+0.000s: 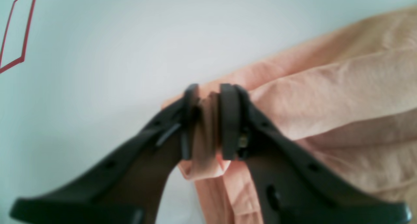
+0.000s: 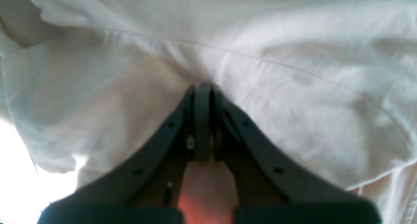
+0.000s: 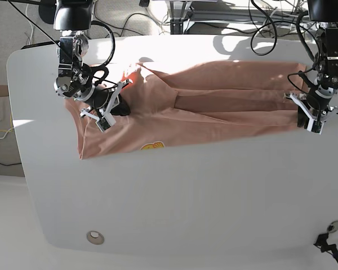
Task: Fold the T-shirt properly
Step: 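Move the left gripper along the folded edge to the shirt's end, then grasp the shirt end with the left gripper and fold it toward the right gripper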
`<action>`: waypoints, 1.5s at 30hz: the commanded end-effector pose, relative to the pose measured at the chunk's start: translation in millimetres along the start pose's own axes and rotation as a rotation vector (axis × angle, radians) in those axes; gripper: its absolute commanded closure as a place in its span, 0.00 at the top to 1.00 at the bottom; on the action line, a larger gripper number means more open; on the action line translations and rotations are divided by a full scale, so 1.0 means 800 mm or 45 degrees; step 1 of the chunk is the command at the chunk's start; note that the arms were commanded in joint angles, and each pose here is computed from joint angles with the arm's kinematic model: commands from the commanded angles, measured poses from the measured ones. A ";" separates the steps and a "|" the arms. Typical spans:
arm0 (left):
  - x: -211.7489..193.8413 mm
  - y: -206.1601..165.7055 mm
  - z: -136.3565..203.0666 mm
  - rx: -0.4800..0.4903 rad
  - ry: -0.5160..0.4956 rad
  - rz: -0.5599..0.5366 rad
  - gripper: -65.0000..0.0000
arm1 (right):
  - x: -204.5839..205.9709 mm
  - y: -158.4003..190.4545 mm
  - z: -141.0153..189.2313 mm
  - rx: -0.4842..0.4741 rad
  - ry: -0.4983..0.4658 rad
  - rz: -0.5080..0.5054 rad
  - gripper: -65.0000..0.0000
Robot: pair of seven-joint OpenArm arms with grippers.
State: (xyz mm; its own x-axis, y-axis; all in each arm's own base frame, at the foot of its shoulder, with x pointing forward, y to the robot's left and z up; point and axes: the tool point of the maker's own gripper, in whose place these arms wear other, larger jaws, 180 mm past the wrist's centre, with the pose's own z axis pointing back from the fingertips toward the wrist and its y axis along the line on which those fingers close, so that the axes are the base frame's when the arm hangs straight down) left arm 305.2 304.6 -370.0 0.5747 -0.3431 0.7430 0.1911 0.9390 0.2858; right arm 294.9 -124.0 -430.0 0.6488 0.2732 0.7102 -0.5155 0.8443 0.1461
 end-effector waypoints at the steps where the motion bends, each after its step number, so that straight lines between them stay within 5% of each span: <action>1: 0.011 0.015 0.005 0.038 -0.031 -0.062 0.41 | -0.021 -0.012 0.004 -0.046 0.115 0.031 0.00; 4: 0.004 0.023 0.006 0.070 0.000 -0.118 0.75 | -0.021 -0.012 0.004 -0.046 0.115 0.031 0.00; 7: 0.003 0.024 0.006 0.074 0.007 -0.121 0.93 | -0.021 -0.012 0.004 -0.046 0.115 0.031 0.00; 11: 0.026 0.059 0.020 0.156 -0.052 -0.120 0.94 | -0.021 -0.012 0.004 -0.046 0.114 0.029 0.00; 14: 0.025 0.077 0.036 0.178 -0.077 0.051 0.94 | -0.021 -0.011 0.003 -0.045 0.116 0.032 0.00; 17: 0.016 0.073 0.044 0.065 -0.034 0.227 0.94 | -0.021 -0.012 0.004 -0.046 0.114 0.029 0.00; 23: -0.013 0.019 0.061 -0.260 0.078 0.285 0.94 | -0.021 -0.011 0.003 -0.044 0.115 0.031 0.00; 45: -0.081 0.004 0.025 -0.346 0.240 0.523 0.94 | -0.021 -0.010 0.003 -0.041 0.114 0.033 0.00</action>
State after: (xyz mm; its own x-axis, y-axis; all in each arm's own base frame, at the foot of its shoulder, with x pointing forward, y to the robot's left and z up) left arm 250.5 325.3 -409.8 0.7757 0.0566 0.6286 0.0966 0.9736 -0.2068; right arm 294.7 -123.2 -430.1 0.6485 0.2743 0.7100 -0.5173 0.8431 0.1468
